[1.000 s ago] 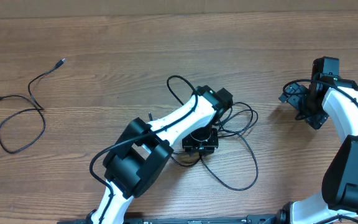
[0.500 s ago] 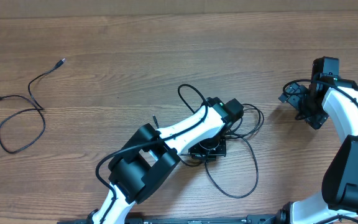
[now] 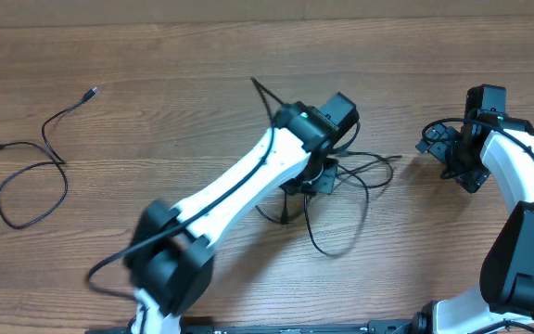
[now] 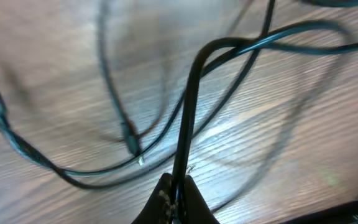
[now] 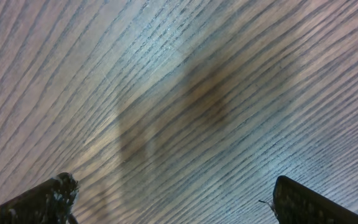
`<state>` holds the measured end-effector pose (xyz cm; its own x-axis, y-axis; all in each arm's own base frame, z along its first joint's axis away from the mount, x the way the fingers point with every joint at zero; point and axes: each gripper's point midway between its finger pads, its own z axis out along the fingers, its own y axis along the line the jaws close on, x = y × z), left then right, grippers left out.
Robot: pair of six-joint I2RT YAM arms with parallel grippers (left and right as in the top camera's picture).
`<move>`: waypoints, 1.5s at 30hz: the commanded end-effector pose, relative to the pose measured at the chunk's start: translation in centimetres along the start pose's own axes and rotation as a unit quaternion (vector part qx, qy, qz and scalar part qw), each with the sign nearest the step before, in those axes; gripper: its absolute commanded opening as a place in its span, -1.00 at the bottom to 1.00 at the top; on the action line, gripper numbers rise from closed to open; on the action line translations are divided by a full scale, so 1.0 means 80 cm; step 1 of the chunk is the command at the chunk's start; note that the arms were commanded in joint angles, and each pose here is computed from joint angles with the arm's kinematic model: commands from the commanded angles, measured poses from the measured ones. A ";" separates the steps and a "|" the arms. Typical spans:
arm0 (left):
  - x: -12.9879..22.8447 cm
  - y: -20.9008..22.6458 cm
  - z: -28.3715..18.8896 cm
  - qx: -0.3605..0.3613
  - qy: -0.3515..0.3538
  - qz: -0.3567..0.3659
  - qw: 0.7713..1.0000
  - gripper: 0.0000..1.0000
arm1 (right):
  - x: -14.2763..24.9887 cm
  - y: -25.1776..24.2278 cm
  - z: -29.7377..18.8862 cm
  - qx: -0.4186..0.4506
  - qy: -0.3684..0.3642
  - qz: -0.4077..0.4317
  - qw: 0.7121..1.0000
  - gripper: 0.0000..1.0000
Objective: Untangle cables
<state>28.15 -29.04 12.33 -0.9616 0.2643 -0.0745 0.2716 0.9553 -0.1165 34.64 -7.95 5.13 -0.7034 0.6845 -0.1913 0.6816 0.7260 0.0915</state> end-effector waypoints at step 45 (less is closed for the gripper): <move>-0.039 0.066 -0.024 -0.060 -0.053 -0.100 0.992 0.01 | 0.055 0.058 -0.013 -0.143 0.121 0.011 0.982 1.00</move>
<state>32.39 -24.23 15.06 -0.9599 0.1912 -0.2052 0.1943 0.9809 0.0053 34.44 -1.74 5.81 -0.7443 0.6668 0.0373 0.6328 0.6863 0.3586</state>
